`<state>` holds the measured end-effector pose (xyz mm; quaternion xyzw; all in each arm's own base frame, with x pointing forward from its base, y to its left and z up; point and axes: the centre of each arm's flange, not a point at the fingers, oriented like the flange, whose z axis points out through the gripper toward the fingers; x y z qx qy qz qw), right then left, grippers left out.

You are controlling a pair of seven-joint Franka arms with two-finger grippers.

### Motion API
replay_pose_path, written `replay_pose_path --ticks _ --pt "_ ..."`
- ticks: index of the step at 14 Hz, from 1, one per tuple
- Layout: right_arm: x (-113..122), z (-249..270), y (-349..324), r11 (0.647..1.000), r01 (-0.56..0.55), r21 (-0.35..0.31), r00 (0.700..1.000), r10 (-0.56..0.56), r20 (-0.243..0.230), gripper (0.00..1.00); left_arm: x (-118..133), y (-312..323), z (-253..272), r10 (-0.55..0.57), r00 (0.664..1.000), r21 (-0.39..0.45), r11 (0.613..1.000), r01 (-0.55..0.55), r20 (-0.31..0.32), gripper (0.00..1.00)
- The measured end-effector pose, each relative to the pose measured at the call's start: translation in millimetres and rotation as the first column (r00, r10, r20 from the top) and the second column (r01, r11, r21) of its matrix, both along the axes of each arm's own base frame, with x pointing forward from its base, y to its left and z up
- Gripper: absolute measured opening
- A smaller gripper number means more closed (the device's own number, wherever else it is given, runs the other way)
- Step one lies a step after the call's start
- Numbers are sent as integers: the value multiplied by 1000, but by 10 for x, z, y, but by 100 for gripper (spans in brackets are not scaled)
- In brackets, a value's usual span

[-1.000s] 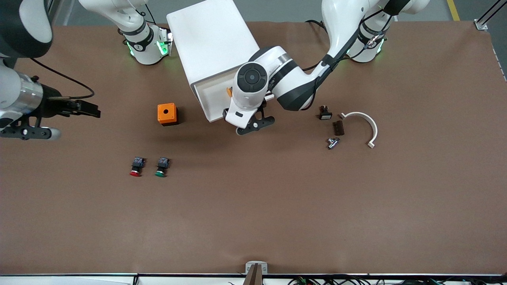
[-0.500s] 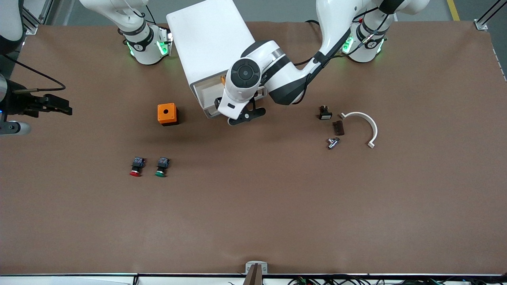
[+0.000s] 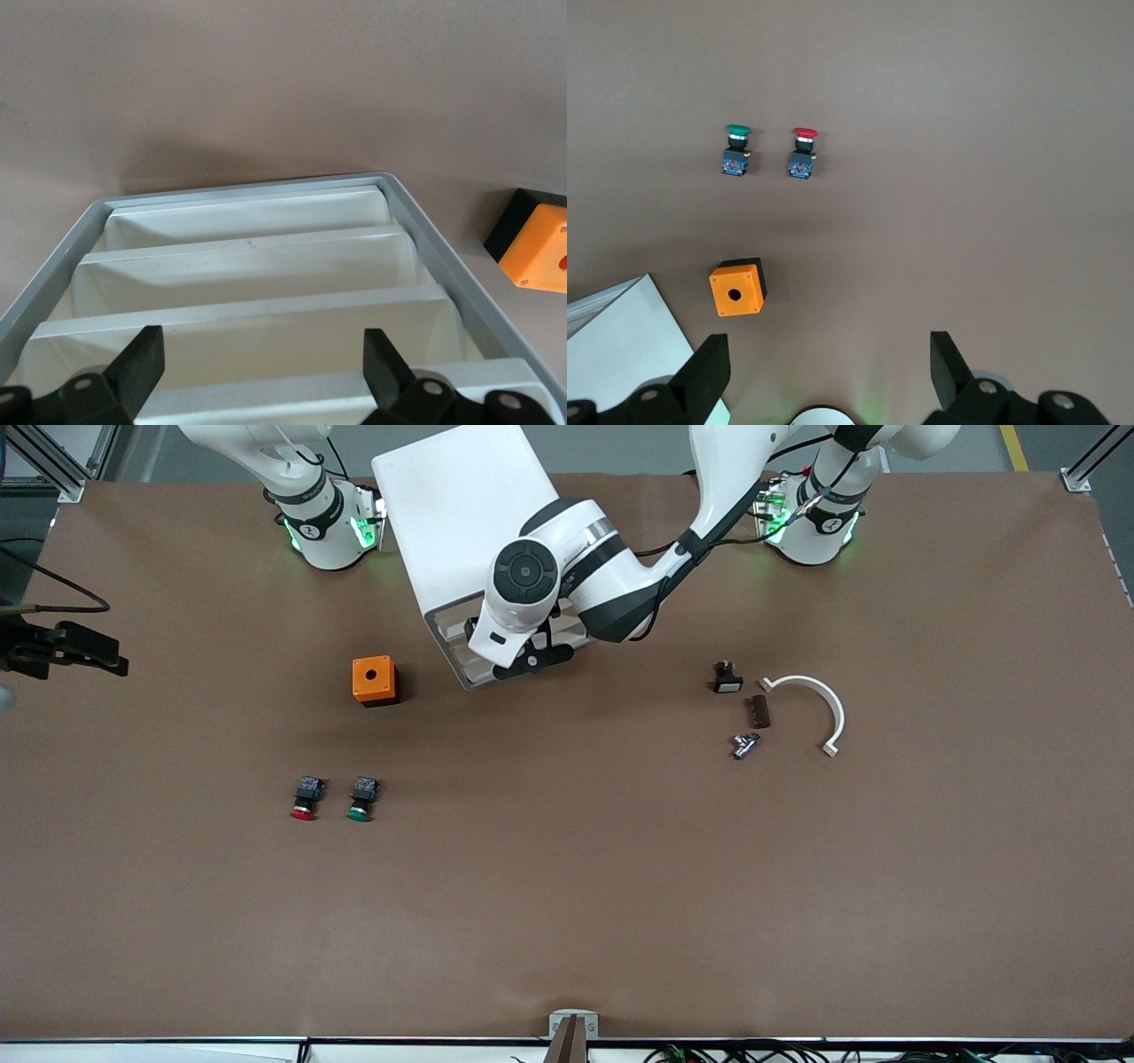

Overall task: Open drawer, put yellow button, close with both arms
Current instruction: 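Push the drawer shut with the left gripper while the right gripper withdraws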

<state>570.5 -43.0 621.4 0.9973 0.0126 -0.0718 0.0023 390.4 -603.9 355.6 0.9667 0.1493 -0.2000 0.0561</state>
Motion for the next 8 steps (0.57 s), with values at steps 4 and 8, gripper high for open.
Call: replay_pose_path --ticks 4,8 --pt "-33 11 30 1000 -3 4 1000 3 -24 100 -65 -32 -18 2 1000 -7 1000 -3 -25 100" --pt "-42 6 48 1000 -7 5 999 7 -32 100 -114 -48 -50 8 999 -12 1000 -9 -50 100"
